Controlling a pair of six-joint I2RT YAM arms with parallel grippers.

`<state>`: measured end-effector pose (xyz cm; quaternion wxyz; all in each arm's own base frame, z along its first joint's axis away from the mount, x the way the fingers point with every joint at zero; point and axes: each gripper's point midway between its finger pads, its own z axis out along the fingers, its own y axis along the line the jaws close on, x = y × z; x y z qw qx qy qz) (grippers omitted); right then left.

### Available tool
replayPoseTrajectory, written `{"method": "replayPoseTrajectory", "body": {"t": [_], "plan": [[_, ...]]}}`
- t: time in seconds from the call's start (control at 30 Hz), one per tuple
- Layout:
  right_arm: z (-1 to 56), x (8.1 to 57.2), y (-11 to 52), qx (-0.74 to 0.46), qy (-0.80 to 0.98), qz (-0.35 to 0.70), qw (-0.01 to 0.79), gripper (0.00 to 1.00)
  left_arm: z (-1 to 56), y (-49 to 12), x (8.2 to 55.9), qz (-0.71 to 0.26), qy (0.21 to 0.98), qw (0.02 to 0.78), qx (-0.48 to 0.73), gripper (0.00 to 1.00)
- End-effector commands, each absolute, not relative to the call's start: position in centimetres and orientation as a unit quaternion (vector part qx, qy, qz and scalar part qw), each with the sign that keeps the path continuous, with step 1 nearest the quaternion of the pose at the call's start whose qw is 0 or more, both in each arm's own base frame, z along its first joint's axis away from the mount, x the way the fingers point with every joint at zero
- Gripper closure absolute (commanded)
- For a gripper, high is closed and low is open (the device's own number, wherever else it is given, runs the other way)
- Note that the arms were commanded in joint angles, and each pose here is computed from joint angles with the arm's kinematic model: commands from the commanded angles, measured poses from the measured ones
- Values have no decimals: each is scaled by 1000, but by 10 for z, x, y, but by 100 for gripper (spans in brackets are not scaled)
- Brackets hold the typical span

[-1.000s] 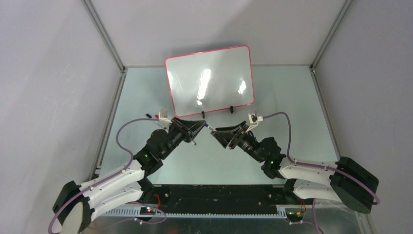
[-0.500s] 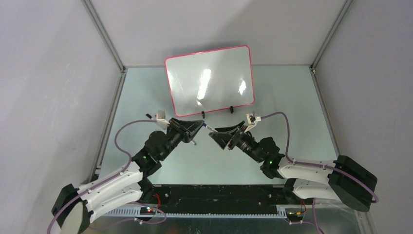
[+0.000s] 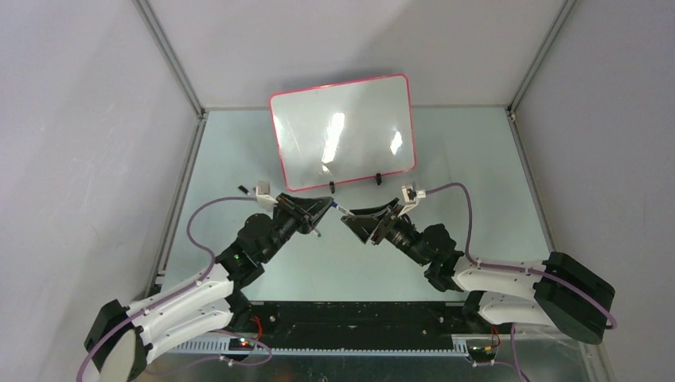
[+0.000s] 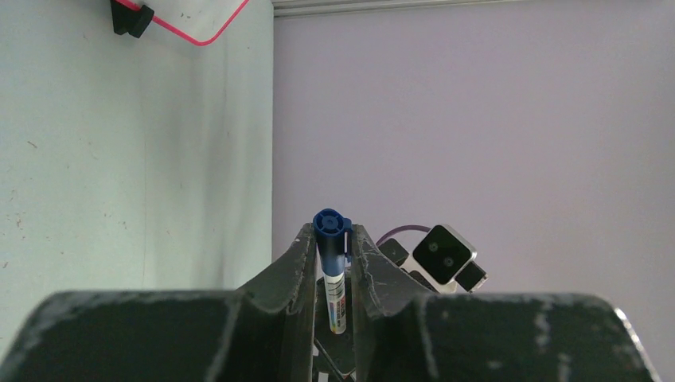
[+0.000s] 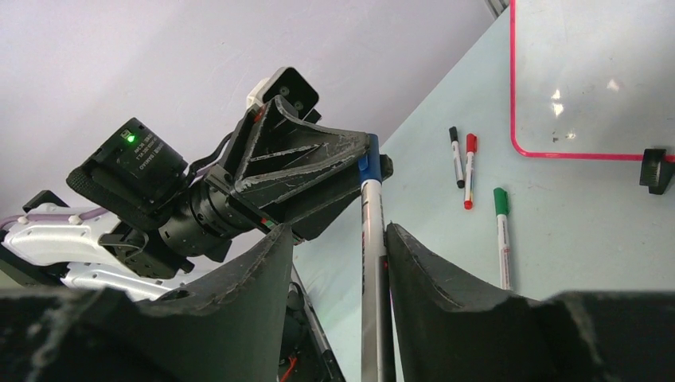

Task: Write a sentence on the whiteboard
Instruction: Open the whiteboard marker at the center of the board.

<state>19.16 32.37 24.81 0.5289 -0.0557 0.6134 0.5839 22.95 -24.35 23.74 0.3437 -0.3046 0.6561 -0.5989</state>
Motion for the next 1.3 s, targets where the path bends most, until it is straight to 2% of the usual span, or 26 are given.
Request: {"method": "replayPoseTrajectory", "body": {"t": [0.0,0.23,0.37,0.5,0.93,1.27], "plan": [[282,193,327,-49,574,606,549,50,254,-246,231,-611,643,353,-299,100],[280,195,328,-47,578,602,548,50,259,-248,232,-615,640,353,-296,100],[275,197,327,-44,588,593,548,41,261,-246,231,-615,638,356,-298,100],[275,198,324,-40,592,587,551,37,263,-241,230,-611,635,363,-301,100],[273,196,329,-45,589,596,544,42,265,-246,232,-613,639,359,-296,100],[270,198,330,-41,592,595,542,43,268,-249,233,-618,636,356,-294,100]]}}
